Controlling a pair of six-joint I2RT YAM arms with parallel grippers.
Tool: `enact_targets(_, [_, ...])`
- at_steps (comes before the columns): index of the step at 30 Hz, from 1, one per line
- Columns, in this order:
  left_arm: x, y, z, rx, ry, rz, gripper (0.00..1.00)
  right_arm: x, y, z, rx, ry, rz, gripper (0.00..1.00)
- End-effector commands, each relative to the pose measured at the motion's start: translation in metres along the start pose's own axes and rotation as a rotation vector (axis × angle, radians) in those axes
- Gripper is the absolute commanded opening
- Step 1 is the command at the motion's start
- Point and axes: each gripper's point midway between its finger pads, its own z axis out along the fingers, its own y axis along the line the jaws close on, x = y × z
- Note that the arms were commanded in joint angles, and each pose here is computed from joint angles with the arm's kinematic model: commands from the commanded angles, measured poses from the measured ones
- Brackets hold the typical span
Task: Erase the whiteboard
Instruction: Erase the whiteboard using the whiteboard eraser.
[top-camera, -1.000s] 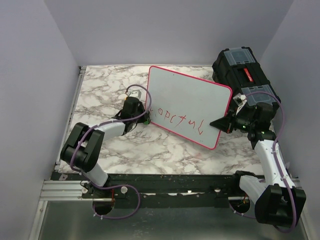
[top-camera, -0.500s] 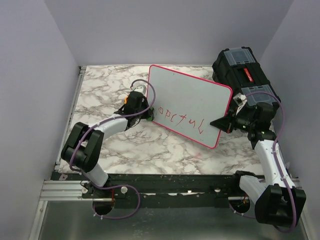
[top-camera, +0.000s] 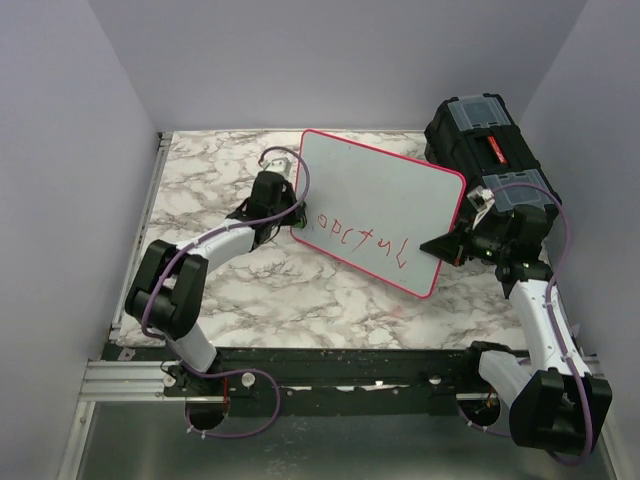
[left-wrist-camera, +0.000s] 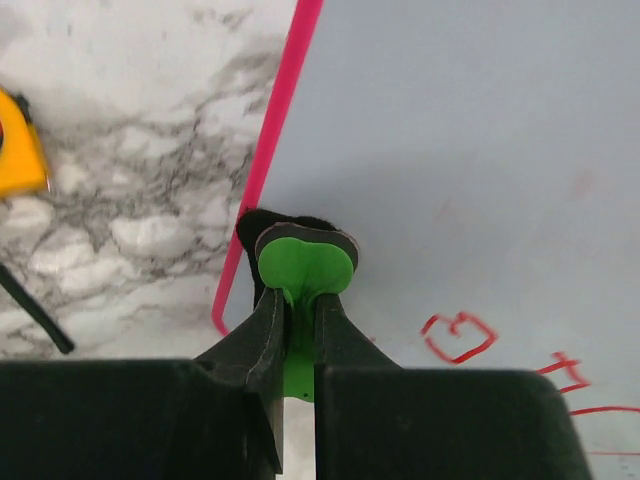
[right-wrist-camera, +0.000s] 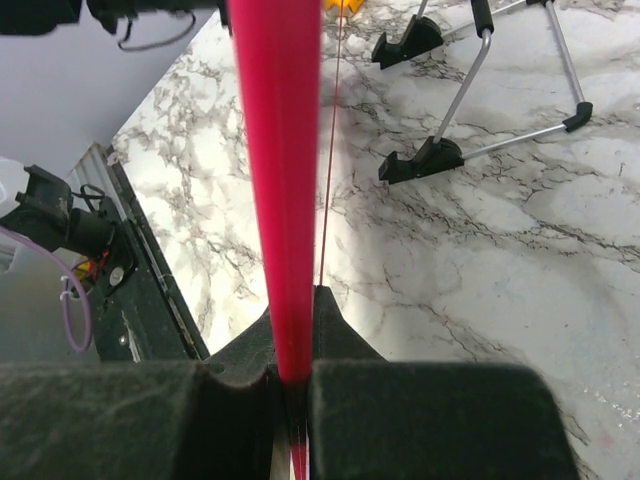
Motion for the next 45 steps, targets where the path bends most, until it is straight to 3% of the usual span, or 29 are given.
enact_targets(1, [0.07,0.017,0.003,-0.008,0.149,-0.045,0.0,-0.022,0.036,-0.004,-0.168,-0.046,-0.166,0.0])
enact_targets(9, [0.089,0.019,0.0,-0.015,0.191,-0.03,0.0,-0.022,0.034,-0.003,-0.167,-0.044,-0.161,0.0])
enact_targets(20, [0.004,-0.003,0.008,-0.03,0.109,0.05,0.0,-0.022,0.034,-0.003,-0.163,-0.045,-0.162,0.0])
enact_targets(24, [-0.009,0.003,0.009,-0.047,0.096,0.05,0.0,-0.022,0.035,-0.003,-0.164,-0.045,-0.164,0.01])
enact_targets(37, [0.087,0.021,0.005,-0.011,0.231,-0.023,0.0,-0.021,0.035,-0.003,-0.168,-0.043,-0.158,0.0])
enact_targets(41, [0.086,0.018,0.005,-0.004,0.236,-0.01,0.0,-0.021,0.035,-0.003,-0.17,-0.043,-0.156,0.0])
enact_targets(45, [0.06,0.007,0.01,0.003,0.217,0.012,0.0,-0.021,0.035,-0.004,-0.169,-0.043,-0.158,0.0])
